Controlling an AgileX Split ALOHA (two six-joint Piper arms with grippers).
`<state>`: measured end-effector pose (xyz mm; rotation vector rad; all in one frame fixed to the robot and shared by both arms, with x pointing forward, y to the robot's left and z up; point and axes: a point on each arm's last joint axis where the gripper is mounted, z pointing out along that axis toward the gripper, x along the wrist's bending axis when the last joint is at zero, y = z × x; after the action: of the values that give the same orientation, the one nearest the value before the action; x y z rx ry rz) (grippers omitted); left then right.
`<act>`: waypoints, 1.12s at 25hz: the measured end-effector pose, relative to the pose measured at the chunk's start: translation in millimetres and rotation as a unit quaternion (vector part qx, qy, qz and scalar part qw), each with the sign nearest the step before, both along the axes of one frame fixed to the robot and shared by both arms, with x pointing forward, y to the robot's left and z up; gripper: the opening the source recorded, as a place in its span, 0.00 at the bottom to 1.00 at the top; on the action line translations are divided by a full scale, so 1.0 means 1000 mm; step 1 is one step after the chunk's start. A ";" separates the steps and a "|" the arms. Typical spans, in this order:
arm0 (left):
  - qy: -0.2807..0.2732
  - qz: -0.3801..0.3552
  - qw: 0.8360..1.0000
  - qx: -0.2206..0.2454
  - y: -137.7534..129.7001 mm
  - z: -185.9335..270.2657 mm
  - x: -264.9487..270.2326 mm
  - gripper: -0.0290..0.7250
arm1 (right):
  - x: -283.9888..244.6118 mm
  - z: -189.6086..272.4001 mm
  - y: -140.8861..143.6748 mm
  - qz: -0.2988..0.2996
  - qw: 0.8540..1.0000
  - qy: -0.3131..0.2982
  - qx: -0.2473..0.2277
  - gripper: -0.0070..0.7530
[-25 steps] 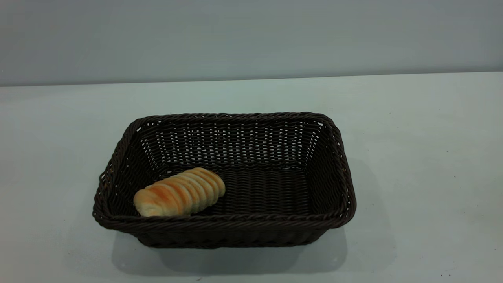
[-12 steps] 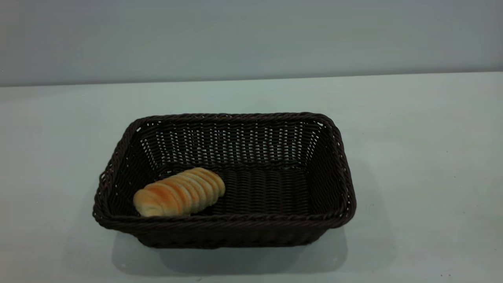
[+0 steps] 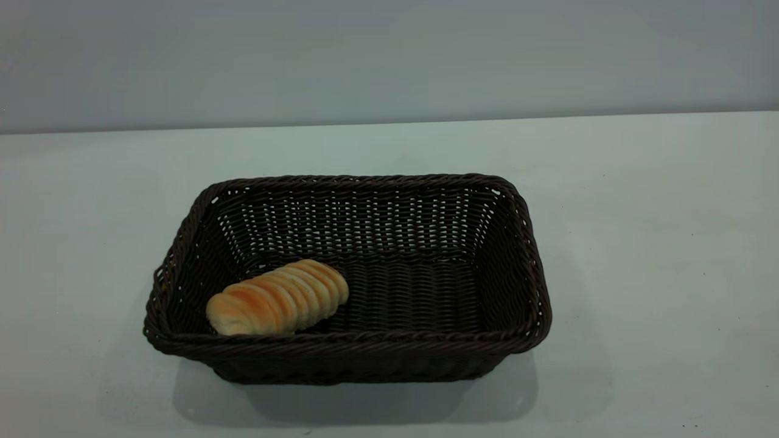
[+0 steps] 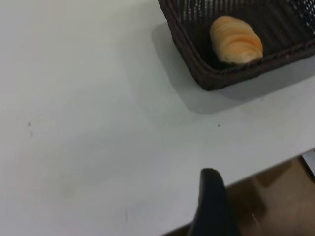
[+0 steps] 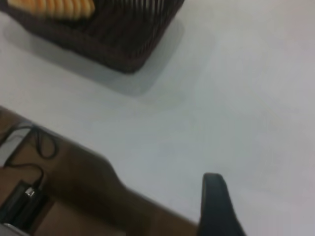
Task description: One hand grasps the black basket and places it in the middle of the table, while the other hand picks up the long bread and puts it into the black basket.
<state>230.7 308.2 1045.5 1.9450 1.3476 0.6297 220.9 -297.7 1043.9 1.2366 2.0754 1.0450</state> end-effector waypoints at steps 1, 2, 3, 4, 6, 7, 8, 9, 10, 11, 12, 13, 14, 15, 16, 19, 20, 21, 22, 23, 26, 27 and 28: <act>-0.003 0.000 1.000 0.000 -0.001 -0.001 0.001 0.77 | 0.000 0.001 0.000 -0.002 1.000 -0.010 0.004 0.67; -0.005 -0.001 1.000 -0.001 -0.001 -0.003 0.003 0.77 | 0.001 0.003 0.000 -0.004 1.000 -0.023 0.008 0.67; -0.004 -0.001 1.000 0.000 -0.001 -0.004 0.004 0.77 | 0.003 0.004 0.000 -0.006 0.999 -0.035 0.010 0.67; -0.003 -0.001 1.000 0.001 -0.001 -0.005 0.004 0.77 | 0.005 0.004 0.000 -0.010 0.999 -0.044 0.009 0.67; -0.003 0.000 1.000 0.002 -0.001 -0.005 0.004 0.77 | 0.007 0.002 -0.001 -0.012 0.999 -0.045 0.006 0.67; -0.004 -0.001 1.000 0.003 -0.001 -0.005 0.004 0.77 | 0.008 0.001 -0.001 -0.014 0.999 -0.044 0.003 0.67; -0.003 -0.001 1.000 0.004 -0.001 -0.005 0.004 0.77 | 0.008 -0.002 -0.001 -0.015 0.999 -0.040 0.000 0.67; -0.001 -0.001 1.000 0.005 -0.001 -0.006 0.004 0.77 | 0.009 -0.003 -0.001 -0.016 0.999 -0.037 -0.003 0.67; 0.003 -0.001 1.000 0.006 -0.001 -0.008 0.004 0.77 | 0.009 -0.003 -0.001 -0.016 0.999 -0.036 -0.004 0.67; 0.008 -0.001 1.000 0.008 -0.001 -0.010 0.005 0.77 | 0.009 -0.003 -0.001 -0.016 0.999 -0.036 -0.004 0.67; 0.012 -0.001 1.000 0.010 -0.001 -0.011 0.005 0.77 | 0.009 -0.003 -0.001 -0.016 0.999 -0.036 -0.005 0.67; 0.014 -0.001 1.000 0.011 -0.001 -0.012 0.005 0.77 | 0.009 -0.003 -0.001 -0.016 0.999 -0.036 -0.005 0.67; 0.014 -0.002 1.000 0.011 -0.001 -0.012 0.005 0.77 | 0.009 -0.003 -0.001 -0.016 0.999 -0.036 -0.005 0.67; 0.014 -0.002 1.000 0.011 -0.001 -0.012 0.005 0.77 | 0.009 -0.003 -0.001 -0.017 0.999 -0.035 -0.004 0.67; 0.014 -0.002 1.000 0.011 -0.001 -0.012 0.005 0.77 | 0.009 -0.003 -0.001 -0.018 0.999 -0.035 -0.003 0.67; 0.014 -0.002 1.000 0.011 -0.001 -0.012 0.004 0.77 | 0.009 -0.003 -0.001 -0.019 0.999 -0.033 0.000 0.67; 0.014 -0.002 1.000 0.011 -0.001 -0.012 0.004 0.77 | 0.009 -0.003 -0.001 -0.020 0.999 -0.033 0.000 0.67; 0.014 -0.002 1.000 0.011 -0.001 -0.012 0.004 0.77 | 0.009 -0.003 -0.001 -0.020 0.999 -0.033 0.000 0.67; 0.014 -0.002 1.000 0.012 -0.001 -0.012 0.004 0.77 | 0.009 -0.003 -0.001 -0.020 0.999 -0.033 0.001 0.67; 0.015 -0.002 1.000 0.012 -0.001 -0.012 0.004 0.77 | 0.009 -0.003 -0.001 -0.020 0.999 -0.033 0.001 0.67; 0.015 -0.002 1.000 0.012 -0.001 -0.012 0.004 0.77 | 0.009 -0.003 -0.001 -0.021 0.999 -0.033 0.001 0.67; 0.015 -0.002 1.000 0.012 -0.001 -0.012 0.004 0.77 | 0.009 -0.003 -0.001 -0.021 0.999 -0.033 0.001 0.67; 0.015 -0.002 1.000 0.012 -0.001 -0.012 0.004 0.77 | 0.009 -0.003 -0.001 -0.021 0.999 -0.033 0.001 0.67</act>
<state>235.1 306.8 1033.7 1.9820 1.3605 0.6199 229.6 -298.8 1040.5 1.2246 1.9917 1.0560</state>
